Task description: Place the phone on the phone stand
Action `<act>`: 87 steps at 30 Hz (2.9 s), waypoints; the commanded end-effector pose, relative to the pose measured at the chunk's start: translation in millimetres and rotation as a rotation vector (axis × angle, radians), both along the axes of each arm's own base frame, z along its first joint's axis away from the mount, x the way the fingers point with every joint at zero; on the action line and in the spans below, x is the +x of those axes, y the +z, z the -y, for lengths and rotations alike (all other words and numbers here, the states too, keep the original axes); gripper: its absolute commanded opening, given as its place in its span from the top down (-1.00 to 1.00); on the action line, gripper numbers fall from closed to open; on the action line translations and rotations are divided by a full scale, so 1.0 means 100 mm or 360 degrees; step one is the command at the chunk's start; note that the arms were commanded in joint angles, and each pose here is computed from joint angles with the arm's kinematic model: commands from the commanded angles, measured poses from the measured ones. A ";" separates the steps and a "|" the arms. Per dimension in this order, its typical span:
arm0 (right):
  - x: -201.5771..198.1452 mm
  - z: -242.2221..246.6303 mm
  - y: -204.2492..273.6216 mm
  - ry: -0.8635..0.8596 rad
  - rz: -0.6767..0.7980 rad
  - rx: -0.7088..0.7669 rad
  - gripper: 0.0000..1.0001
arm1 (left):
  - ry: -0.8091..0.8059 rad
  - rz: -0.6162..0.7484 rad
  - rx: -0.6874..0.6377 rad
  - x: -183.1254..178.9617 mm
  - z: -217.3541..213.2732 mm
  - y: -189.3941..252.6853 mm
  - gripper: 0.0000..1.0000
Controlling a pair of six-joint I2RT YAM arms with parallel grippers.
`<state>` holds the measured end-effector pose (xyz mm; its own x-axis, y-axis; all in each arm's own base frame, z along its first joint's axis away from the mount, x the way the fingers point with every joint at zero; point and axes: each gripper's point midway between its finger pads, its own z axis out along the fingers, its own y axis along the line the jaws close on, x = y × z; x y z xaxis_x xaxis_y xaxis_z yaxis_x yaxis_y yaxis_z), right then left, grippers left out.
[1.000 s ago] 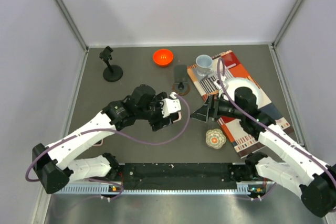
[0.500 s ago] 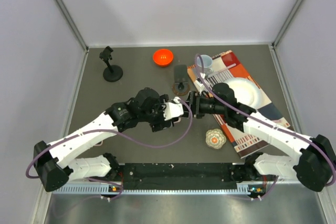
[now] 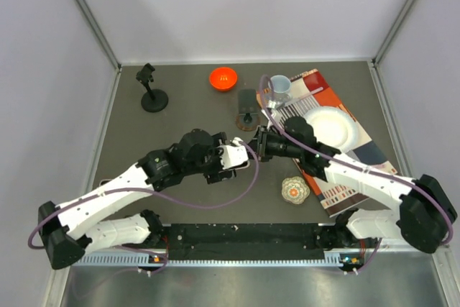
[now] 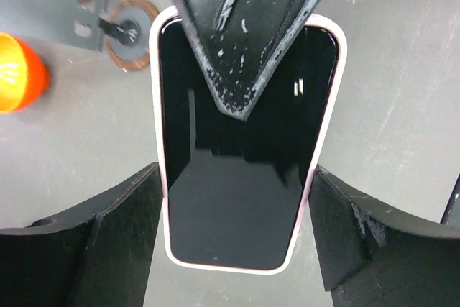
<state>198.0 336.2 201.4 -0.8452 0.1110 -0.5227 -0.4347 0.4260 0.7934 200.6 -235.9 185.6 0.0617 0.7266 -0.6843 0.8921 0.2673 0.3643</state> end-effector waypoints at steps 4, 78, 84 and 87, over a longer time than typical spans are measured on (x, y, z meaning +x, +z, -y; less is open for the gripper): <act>0.16 0.45 0.79 -0.0501 0.0448 0.0617 1.00 | 0.0640 0.0299 -0.0948 0.48 -0.34 1.23 -0.98; -0.19 0.65 0.90 -0.0473 0.0371 0.0941 -0.41 | 0.0043 -0.0651 -0.2339 0.01 0.78 1.36 1.00; -0.32 0.90 0.28 -0.0245 0.0707 -0.0026 -0.91 | 0.0142 -0.0478 -0.1608 -0.03 0.72 0.92 1.00; -0.28 1.21 0.04 -0.0214 0.0755 -0.0502 -0.91 | 0.0122 -0.0394 -0.1361 -0.05 0.64 0.89 1.00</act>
<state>177.7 253.0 262.9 -0.5151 0.4039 -0.7560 -0.6095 0.4475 0.6544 199.7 -312.2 296.1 -0.2854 -0.3240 -0.9020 0.8483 0.3526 -0.3950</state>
